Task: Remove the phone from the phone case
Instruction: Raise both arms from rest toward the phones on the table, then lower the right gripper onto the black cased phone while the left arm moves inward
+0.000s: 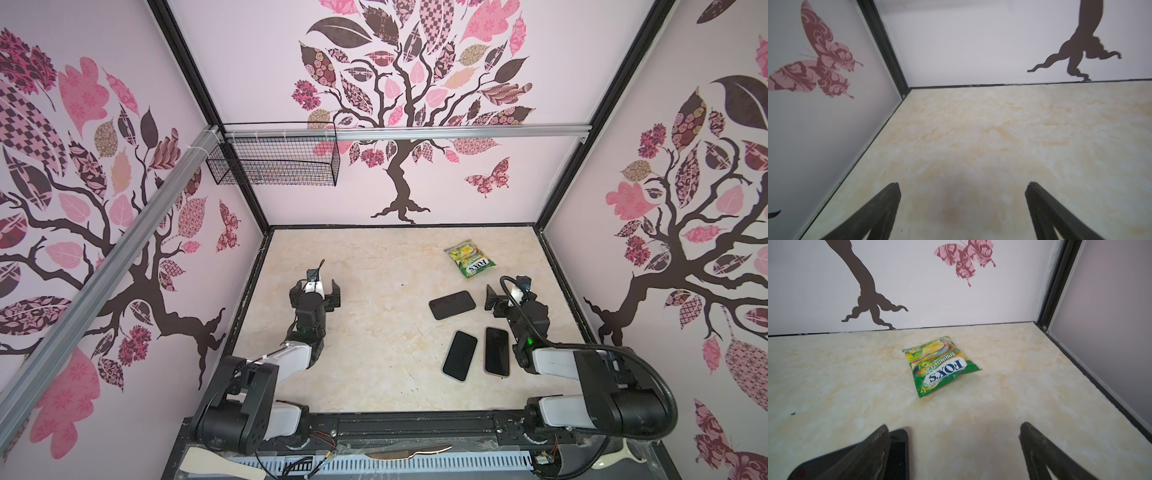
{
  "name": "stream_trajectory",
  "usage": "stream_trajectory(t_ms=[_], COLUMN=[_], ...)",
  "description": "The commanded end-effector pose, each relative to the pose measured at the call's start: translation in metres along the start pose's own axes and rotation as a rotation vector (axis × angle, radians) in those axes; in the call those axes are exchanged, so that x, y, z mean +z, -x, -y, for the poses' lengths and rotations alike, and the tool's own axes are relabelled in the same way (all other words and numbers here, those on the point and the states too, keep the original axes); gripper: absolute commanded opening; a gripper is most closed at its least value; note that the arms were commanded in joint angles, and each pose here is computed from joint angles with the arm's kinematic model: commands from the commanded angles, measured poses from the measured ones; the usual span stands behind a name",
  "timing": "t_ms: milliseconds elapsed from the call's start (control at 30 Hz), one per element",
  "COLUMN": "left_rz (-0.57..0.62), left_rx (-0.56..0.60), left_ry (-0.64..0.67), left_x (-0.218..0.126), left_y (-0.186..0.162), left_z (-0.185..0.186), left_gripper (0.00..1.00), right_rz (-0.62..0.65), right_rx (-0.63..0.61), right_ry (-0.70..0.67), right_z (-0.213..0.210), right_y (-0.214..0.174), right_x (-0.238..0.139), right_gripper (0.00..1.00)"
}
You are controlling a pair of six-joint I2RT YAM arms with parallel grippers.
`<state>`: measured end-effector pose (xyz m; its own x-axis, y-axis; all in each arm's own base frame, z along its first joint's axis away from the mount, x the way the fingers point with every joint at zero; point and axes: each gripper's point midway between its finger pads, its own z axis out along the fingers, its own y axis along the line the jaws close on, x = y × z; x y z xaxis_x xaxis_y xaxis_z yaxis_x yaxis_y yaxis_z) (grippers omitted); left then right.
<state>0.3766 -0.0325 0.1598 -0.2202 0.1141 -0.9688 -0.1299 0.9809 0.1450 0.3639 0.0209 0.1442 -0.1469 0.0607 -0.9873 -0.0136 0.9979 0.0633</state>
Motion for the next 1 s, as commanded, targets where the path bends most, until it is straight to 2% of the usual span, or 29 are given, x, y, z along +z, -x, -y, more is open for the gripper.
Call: stream_trajectory(t_ms=[0,67,133,233,300,400,467,500,567,667,800,967], left_rz=[-0.029,-0.033,-0.061,-0.150,-0.197,-0.253,-0.305,-0.331,-0.380,-0.455,-0.477,-0.490], left_rx=[0.115,0.106,0.075,-0.012,-0.107,-0.203,-0.264,-0.278,-0.313,-0.333,-0.333,-0.245], left_ry=[0.095,0.124,0.109,0.076,0.103,0.129,0.113,0.065,-0.011,-0.115,-0.206,-0.349], left_x=[-0.014,-0.022,-0.027,-0.033,-0.038,-0.046,-0.052,-0.053,-0.056,-0.060,-0.060,-0.074], left_y=[0.011,0.023,0.030,0.032,0.036,0.038,0.039,0.038,0.034,0.027,0.019,0.024], left_z=[0.001,0.005,0.011,0.016,0.011,0.006,0.008,0.016,0.031,0.053,0.082,0.132], left_gripper=[0.98,0.98,0.98,0.98,0.98,0.98,0.98,0.98,0.98,0.98,0.98,0.98], right_rz=[-0.015,-0.005,0.004,-0.006,-0.004,-0.043,-0.132,-0.217,-0.340,-0.454,-0.569,-0.726], right_rx=[0.003,-0.002,0.060,0.138,0.220,0.305,0.389,0.452,0.474,0.431,0.423,0.481], right_ry=[-0.008,0.028,0.052,0.048,0.008,0.018,-0.033,-0.114,-0.216,-0.187,-0.020,-0.031], right_z=[-0.012,-0.027,-0.033,-0.033,-0.025,-0.028,-0.023,-0.015,-0.006,-0.016,-0.048,-0.060], right_y=[0.013,0.023,0.033,0.038,0.041,0.042,0.034,0.024,0.011,-0.004,-0.016,-0.042], right_x=[0.000,0.000,0.001,0.000,-0.005,-0.009,-0.010,-0.011,-0.014,-0.010,-0.002,0.009], right_gripper=[1.00,1.00,1.00,1.00,1.00,1.00,1.00,1.00,1.00,1.00,1.00,1.00])
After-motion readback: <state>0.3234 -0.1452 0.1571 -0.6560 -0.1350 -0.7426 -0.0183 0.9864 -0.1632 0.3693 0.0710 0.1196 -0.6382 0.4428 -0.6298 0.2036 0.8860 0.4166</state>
